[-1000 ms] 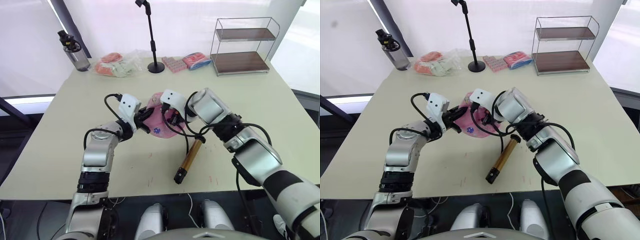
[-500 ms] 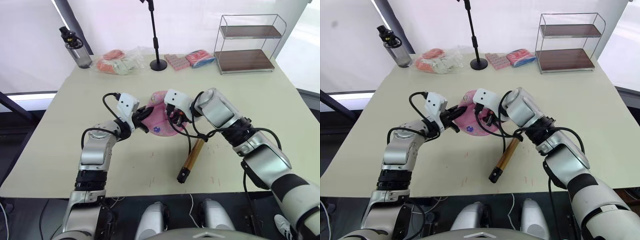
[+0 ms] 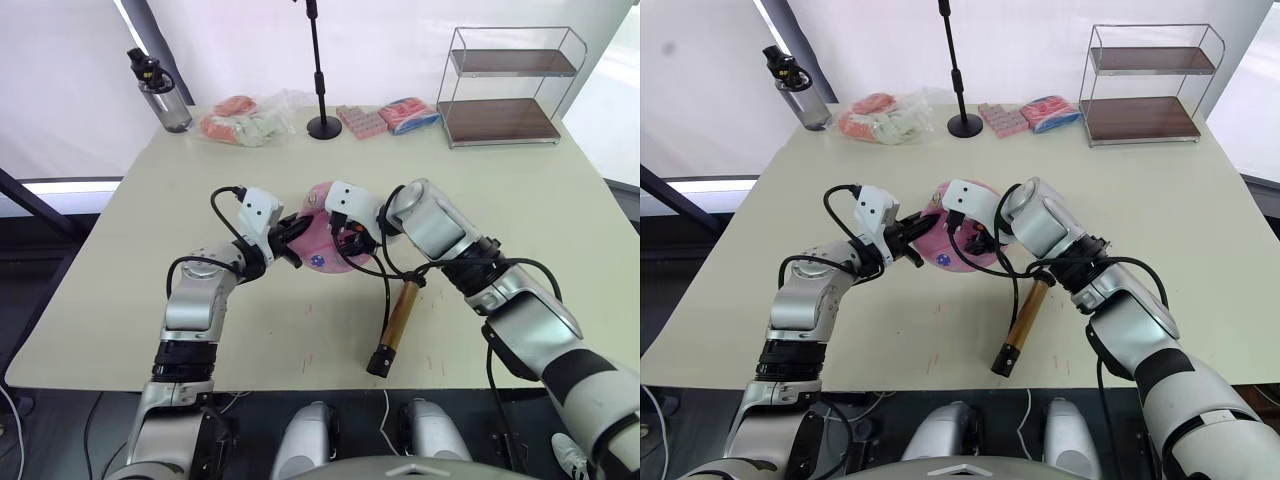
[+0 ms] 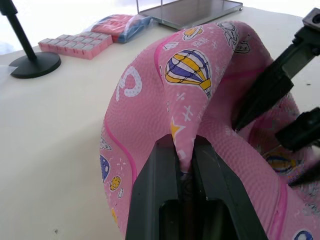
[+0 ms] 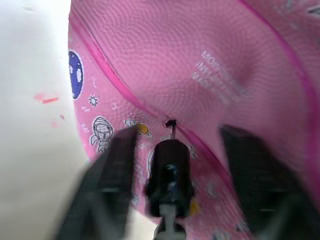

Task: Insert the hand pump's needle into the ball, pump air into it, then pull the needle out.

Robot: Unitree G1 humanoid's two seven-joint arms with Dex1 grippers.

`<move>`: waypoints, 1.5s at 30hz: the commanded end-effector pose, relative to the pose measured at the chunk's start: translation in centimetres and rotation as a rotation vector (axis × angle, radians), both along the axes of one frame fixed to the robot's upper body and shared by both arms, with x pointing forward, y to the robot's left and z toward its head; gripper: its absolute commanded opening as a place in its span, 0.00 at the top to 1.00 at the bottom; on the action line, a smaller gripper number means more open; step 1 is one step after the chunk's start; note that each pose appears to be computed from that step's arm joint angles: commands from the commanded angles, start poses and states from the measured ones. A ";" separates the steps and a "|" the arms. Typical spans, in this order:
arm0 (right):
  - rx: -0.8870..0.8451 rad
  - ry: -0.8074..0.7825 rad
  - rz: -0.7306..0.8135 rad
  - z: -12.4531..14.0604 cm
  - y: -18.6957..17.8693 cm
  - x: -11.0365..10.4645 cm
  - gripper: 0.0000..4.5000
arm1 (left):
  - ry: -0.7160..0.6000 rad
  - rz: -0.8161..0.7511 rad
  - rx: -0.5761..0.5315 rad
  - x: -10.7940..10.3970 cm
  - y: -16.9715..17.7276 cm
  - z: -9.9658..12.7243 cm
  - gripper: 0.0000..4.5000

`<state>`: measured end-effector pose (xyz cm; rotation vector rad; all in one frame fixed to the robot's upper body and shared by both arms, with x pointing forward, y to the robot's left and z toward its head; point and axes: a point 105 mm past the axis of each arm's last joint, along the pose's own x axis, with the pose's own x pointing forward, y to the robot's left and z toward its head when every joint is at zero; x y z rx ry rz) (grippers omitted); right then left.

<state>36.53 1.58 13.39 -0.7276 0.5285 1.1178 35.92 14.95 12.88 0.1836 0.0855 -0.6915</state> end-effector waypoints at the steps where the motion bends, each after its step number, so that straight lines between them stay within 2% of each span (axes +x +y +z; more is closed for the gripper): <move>1: 0.024 -0.054 0.028 1.4 -0.2 -0.1 0.27 | 0.146 -0.097 0.013 -1.3 -2.2 -3.9 1.00; 6: 0.049 -0.062 0.035 2.0 -1.2 -0.4 0.27 | 0.146 -0.094 0.017 -1.3 -2.0 -3.9 1.00; 16: 0.216 -0.103 0.077 3.7 -3.6 -1.8 0.27 | 0.144 -0.090 0.020 -1.2 -1.9 -3.9 1.00; 23: 0.264 -0.074 0.036 3.2 -5.4 -2.2 0.27 | 0.144 -0.087 0.021 -1.2 -1.8 -3.9 1.00; 27: 0.347 -0.060 0.050 3.0 -5.3 -2.9 0.27 | 0.144 -0.084 0.022 -1.2 -1.7 -3.9 1.00; 35: 0.401 -0.074 0.024 2.6 -5.0 -2.6 0.27 | 0.142 -0.079 0.023 -1.1 -1.6 -3.9 1.00; 40: 0.393 -0.069 0.016 2.4 -4.9 -2.3 0.76 | 0.142 -0.075 0.023 -1.1 -1.5 -3.9 1.00; 45: 0.382 -0.067 0.004 2.1 -4.8 -2.2 0.76 | 0.141 -0.076 0.022 -1.1 -1.6 -3.9 1.00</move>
